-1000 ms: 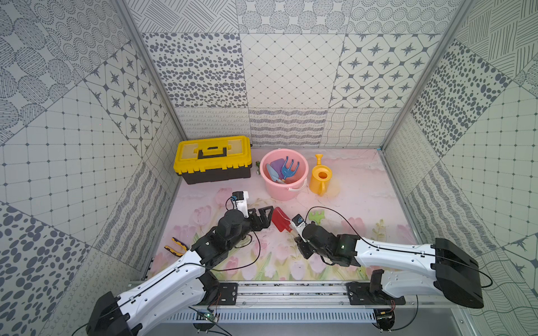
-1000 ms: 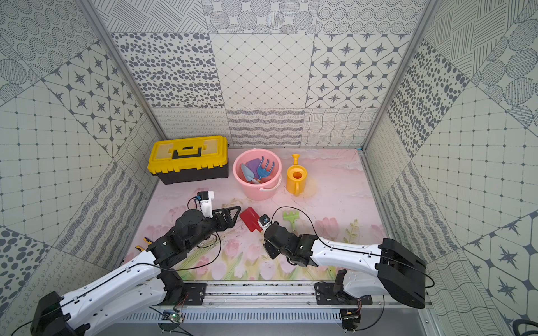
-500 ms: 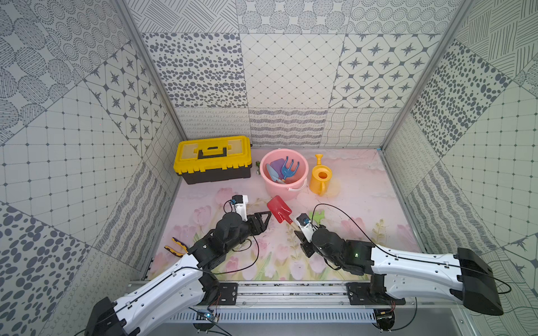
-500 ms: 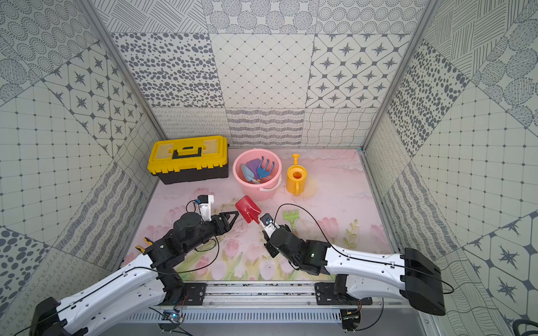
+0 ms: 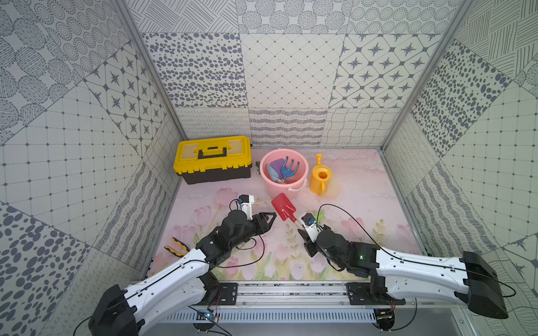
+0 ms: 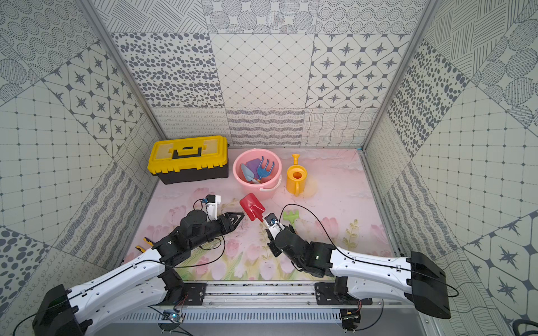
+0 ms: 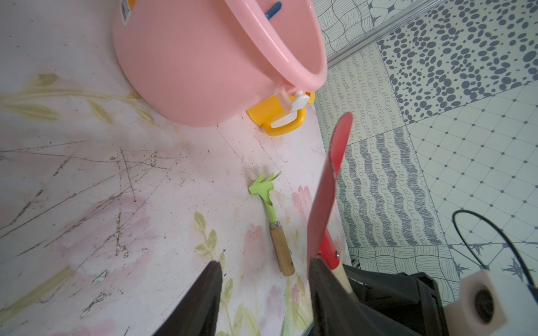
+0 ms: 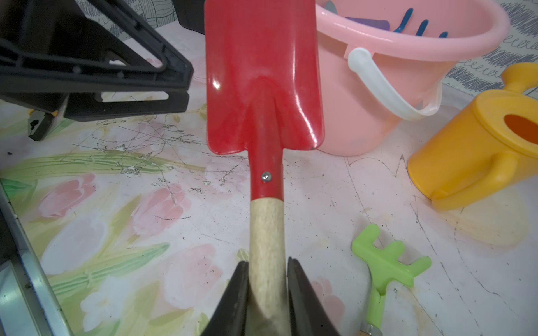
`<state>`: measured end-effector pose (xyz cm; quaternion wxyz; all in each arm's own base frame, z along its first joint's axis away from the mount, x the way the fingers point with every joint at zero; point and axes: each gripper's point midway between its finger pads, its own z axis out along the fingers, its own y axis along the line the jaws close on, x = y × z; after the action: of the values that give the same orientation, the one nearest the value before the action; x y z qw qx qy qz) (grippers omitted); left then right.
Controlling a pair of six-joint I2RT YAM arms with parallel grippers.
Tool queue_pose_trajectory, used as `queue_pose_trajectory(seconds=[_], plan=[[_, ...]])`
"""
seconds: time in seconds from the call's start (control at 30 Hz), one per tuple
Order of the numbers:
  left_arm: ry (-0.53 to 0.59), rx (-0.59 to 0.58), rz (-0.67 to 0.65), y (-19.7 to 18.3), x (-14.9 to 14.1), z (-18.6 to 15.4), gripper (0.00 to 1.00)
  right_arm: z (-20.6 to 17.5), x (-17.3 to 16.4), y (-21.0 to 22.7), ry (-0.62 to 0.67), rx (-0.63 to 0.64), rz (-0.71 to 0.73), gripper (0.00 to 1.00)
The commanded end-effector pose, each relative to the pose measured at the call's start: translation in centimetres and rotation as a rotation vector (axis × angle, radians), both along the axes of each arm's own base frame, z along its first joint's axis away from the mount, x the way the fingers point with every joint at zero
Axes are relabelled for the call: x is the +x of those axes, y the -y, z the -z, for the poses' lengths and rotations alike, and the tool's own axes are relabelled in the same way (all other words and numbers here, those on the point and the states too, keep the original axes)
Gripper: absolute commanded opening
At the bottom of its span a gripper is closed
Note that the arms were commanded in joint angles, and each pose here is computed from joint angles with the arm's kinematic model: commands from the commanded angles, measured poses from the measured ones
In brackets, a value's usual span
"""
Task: Organize the gardening tools
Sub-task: Pick up the gardening tool from the center of the board.
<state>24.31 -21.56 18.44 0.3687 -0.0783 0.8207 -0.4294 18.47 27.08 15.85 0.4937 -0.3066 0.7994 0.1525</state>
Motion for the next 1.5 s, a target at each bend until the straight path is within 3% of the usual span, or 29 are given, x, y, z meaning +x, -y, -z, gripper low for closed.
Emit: queue_pose_trajectory(seconds=[0.0,0.33,0.63,0.9,1.0,1.07,1.1,1.13,1.2,1.33,1.37,1.47], plan=[[0.102,-0.089,0.006,0.6,0.5,-3.5,0.49,-0.6,0.3,-0.2,0.017,0.037,0.019,0.00],[0.183,-0.089,0.005,0.5,0.8,-5.2,0.51,-0.1,0.2,-0.6,0.008,0.026,0.001,0.00],[0.158,-0.029,0.007,1.7,2.4,-4.2,0.44,-0.5,-0.4,-0.7,0.020,0.058,-0.048,0.00],[0.142,-0.012,0.020,2.9,3.6,-3.9,0.22,-0.7,-0.4,-0.3,0.031,0.060,-0.040,0.00],[0.130,-0.013,0.029,3.4,3.9,-3.7,0.01,-0.8,-0.4,-0.3,0.033,0.064,-0.037,0.00],[0.127,-0.012,0.035,3.6,4.0,-3.7,0.00,-0.8,-0.3,-0.2,0.034,0.064,-0.032,0.00],[0.131,-0.012,0.036,3.6,4.1,-3.9,0.00,-0.8,-0.3,-0.1,0.036,0.061,-0.028,0.05],[0.138,-0.009,0.037,3.7,4.1,-4.2,0.00,-0.8,-0.2,0.0,0.038,0.060,-0.024,0.16],[0.147,0.000,0.040,3.7,4.2,-4.7,0.00,-0.9,0.0,0.4,0.046,0.058,-0.002,0.50],[0.177,0.014,0.051,3.7,4.2,-6.5,0.00,-1.4,0.5,1.5,0.066,0.078,0.052,0.88],[0.189,0.019,0.055,3.7,4.1,-7.1,0.00,-1.5,0.6,1.9,0.074,0.088,0.069,0.95],[0.237,0.044,0.062,3.3,3.9,-9.3,0.00,-2.1,0.9,2.8,0.095,0.113,0.110,0.97]])
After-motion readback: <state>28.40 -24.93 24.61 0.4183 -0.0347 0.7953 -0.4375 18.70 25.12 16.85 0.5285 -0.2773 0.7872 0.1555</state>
